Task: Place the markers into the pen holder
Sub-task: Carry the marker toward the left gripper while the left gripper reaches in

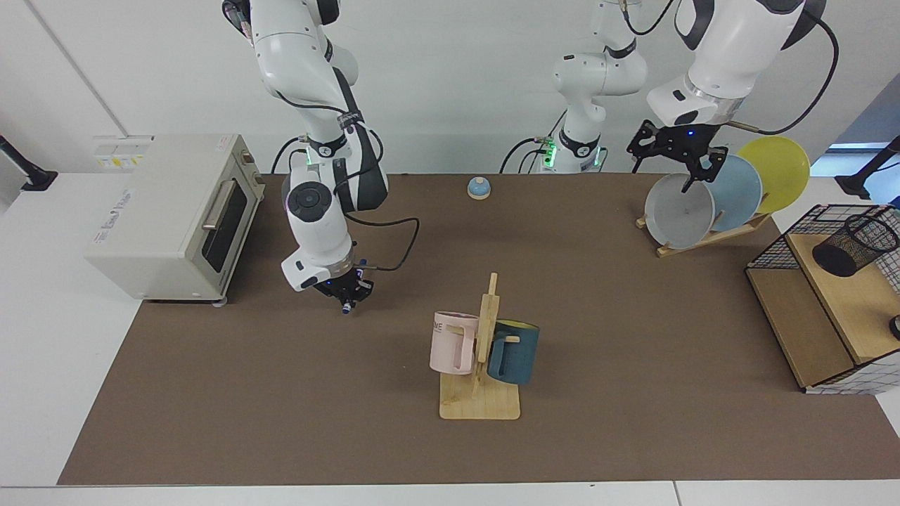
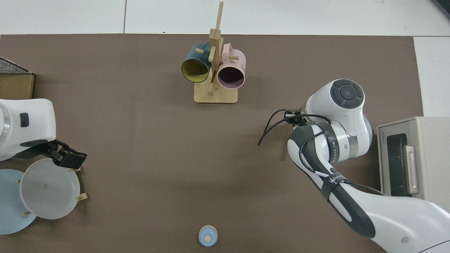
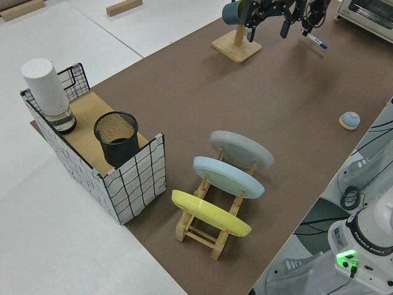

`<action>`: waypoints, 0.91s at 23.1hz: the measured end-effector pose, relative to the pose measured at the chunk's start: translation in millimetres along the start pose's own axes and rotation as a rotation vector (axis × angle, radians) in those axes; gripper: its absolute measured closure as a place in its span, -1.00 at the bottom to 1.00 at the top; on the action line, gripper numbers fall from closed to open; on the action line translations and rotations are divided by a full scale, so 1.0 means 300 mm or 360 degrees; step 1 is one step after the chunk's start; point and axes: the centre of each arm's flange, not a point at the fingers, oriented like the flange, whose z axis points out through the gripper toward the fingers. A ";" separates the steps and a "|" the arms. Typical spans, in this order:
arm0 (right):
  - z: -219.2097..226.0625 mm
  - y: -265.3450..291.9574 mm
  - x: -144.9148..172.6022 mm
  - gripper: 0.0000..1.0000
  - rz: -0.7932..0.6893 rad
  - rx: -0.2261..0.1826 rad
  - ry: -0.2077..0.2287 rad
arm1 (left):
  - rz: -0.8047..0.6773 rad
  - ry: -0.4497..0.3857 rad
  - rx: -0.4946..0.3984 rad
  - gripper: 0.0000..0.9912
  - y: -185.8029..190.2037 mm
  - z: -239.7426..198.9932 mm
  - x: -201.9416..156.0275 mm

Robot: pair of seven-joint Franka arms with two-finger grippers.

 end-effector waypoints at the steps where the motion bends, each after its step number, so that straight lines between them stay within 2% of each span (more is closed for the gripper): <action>1: -0.022 -0.013 0.003 0.67 0.0060 0.0008 0.0001 | 0.0042 0.0001 -0.0005 -1.00 0.008 0.000 0.004; 3: -0.065 -0.046 0.001 0.67 0.0165 0.0046 -0.0017 | 0.0103 -0.0001 -0.0012 -1.00 0.021 0.001 0.009; 7: -0.161 -0.134 -0.028 0.67 0.0307 0.0182 -0.0095 | 0.0139 -0.0004 -0.0029 -1.00 0.039 0.002 0.015; 12: -0.258 -0.232 -0.087 0.67 0.0426 0.0290 -0.0138 | 0.0150 -0.0003 -0.0031 -1.00 0.043 0.002 0.016; 21: -0.423 -0.508 -0.236 0.67 0.0803 0.0551 -0.0319 | 0.0166 0.0026 -0.0075 -1.00 0.070 0.000 0.030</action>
